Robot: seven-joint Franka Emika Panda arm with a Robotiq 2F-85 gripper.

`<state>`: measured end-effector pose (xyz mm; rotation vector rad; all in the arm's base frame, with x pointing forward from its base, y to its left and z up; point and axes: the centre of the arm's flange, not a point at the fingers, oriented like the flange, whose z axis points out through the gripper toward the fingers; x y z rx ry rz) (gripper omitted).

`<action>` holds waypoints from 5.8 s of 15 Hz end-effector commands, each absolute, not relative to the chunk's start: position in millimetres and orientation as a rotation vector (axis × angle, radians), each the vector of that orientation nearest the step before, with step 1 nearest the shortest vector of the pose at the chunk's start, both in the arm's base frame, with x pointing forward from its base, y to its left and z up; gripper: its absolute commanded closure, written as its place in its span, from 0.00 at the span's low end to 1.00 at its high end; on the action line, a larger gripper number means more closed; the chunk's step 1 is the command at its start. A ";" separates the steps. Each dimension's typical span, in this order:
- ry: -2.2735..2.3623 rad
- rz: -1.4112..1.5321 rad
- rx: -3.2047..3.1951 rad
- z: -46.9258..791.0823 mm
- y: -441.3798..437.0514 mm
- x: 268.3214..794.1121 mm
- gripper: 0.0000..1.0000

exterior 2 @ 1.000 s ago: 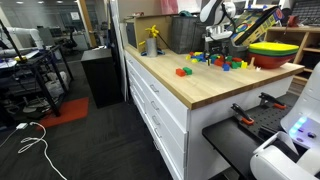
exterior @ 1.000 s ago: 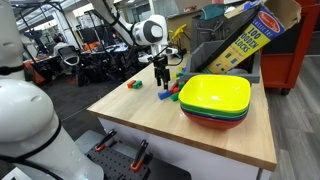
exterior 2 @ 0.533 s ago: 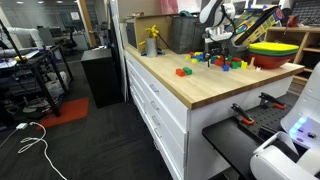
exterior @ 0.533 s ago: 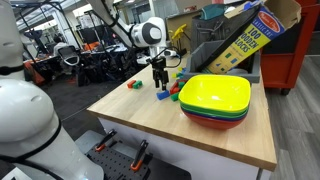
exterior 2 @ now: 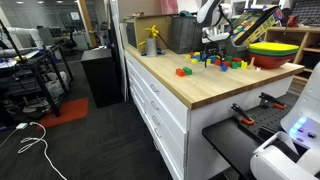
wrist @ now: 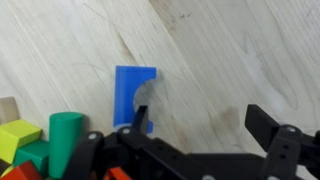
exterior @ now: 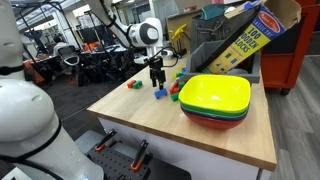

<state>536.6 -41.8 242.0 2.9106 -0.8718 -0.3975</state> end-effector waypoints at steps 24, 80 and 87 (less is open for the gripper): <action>-1.605 -0.413 2.612 273.5 -86.6 483.0 0.00; 0.288 -0.237 3.136 351.1 89.8 534.4 0.92; 0.235 -0.281 3.082 336.7 120.4 538.6 0.92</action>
